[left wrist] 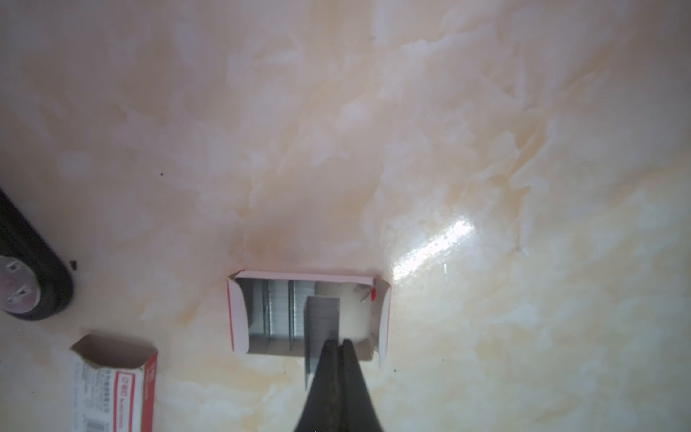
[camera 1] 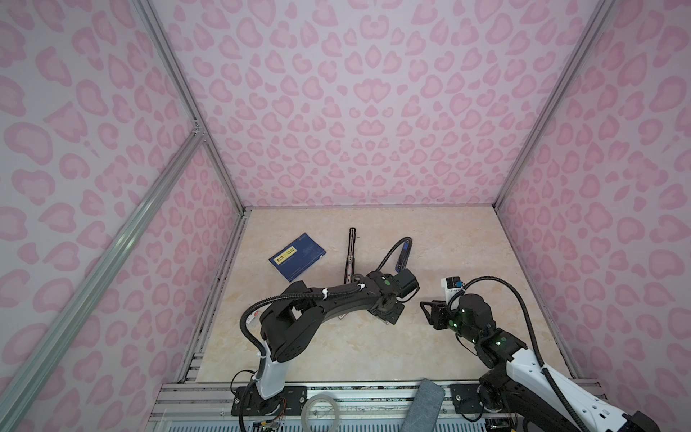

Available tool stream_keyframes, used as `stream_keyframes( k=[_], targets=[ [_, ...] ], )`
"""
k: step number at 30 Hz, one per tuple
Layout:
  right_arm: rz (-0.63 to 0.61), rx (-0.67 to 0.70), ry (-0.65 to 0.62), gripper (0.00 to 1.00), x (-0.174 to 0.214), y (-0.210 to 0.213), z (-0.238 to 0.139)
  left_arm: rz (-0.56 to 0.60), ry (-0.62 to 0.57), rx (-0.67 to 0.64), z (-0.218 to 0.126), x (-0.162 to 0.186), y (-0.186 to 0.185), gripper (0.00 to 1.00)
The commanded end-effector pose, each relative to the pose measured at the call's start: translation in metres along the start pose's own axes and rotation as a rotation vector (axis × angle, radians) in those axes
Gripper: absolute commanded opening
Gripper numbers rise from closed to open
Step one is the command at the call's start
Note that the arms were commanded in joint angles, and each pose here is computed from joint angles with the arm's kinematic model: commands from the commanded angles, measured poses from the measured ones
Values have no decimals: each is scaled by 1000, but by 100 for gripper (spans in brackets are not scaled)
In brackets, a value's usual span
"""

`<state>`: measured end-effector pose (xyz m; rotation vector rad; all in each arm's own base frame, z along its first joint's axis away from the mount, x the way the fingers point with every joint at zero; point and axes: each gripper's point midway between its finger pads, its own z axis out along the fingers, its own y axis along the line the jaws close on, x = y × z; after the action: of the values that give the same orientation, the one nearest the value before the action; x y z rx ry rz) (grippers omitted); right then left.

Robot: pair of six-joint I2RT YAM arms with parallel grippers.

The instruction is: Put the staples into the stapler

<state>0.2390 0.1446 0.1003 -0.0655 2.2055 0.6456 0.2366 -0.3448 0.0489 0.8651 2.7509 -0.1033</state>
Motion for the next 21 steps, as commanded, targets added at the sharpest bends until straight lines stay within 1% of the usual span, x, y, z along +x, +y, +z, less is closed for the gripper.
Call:
stream_keyframes(
  k=[1, 5, 10, 15, 20, 21],
  targets=[
    [3, -12, -7, 51, 0, 2, 1, -3, 5, 19, -6, 2, 0, 3],
    [6, -13, -9, 51, -1, 2, 1, -5, 3, 32, -7, 1, -2, 3],
    [6, -14, -7, 51, 0, 2, 1, -13, 15, 16, -2, 5, 2, 3],
    [6, -17, -10, 51, -1, 2, 1, -44, 30, -4, 2, 8, 9, 3],
    [7, -22, -5, 51, 1, 3, 3, -84, 22, -15, -2, 14, 16, 3],
    [6, -23, -2, 51, 1, 3, 3, -89, 48, -31, 3, 27, 22, 3]
  ],
)
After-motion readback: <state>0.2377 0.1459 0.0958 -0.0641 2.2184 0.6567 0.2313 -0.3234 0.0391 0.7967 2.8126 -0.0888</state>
